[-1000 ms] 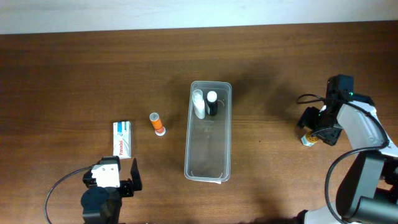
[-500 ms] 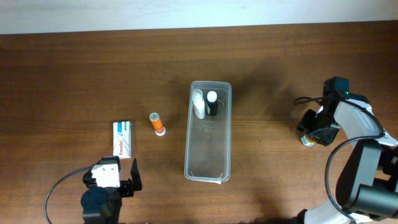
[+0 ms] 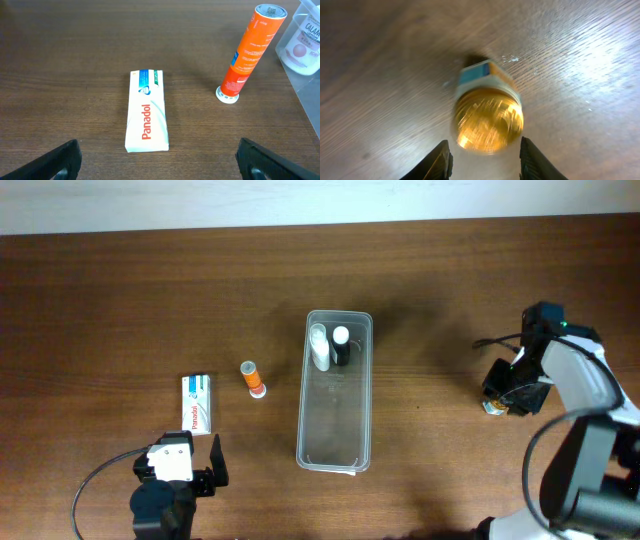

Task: Pack container
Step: 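Reach the right gripper to the gold-lidded jar and grasp it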

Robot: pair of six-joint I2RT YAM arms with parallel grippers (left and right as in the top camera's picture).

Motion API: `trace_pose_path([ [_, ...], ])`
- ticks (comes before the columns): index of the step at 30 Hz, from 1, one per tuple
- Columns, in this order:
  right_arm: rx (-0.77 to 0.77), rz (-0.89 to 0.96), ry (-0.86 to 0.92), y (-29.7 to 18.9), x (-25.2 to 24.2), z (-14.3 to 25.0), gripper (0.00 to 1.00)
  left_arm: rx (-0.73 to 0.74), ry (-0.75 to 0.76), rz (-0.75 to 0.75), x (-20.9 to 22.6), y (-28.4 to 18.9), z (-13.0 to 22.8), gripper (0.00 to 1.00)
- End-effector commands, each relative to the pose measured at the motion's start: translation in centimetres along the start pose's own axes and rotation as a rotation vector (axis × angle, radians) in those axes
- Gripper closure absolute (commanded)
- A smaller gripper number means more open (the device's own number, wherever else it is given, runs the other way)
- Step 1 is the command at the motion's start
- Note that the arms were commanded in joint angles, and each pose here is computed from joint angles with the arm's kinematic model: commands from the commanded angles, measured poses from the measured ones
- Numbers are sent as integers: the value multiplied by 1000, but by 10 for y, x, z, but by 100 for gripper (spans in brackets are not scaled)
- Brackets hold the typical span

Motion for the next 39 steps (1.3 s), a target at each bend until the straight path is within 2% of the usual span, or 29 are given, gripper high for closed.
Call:
trace_pose_path([
  [1, -142, -92, -65, -51, 12, 5, 62, -6, 14, 5, 0, 0, 1, 1],
  [3, -183, -118, -79, -65, 13, 12, 54, -6, 14, 5, 0, 0, 1, 1],
  [5, -212, -133, -84, -76, 11, 17, 42, -6, 14, 5, 0, 0, 1, 0],
  [9, -207, -113, -112, -70, 12, 14, 30, -6, 14, 5, 0, 0, 1, 1],
  [12, -181, -80, -121, -55, 15, 6, 26, -5, 14, 5, 0, 0, 1, 0],
  [28, -60, 59, -95, 5, 9, -22, 25, -6, 14, 5, 0, 0, 1, 1],
  [34, -28, 77, -90, 12, 4, -19, 37, -6, 14, 5, 0, 0, 1, 1],
  [39, -18, 70, -90, 22, 3, -15, 42, -6, 14, 5, 0, 0, 1, 1],
])
Point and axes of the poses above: each gripper's point midway between its finger pads, its own y axis out along the fingers, its own x axis along the line the jaws close on, z = x × y, the point moved 9 cm from there along -y, back along the fingers, and after that the axes turned 12 degrees about y, right-handed, at the moved point
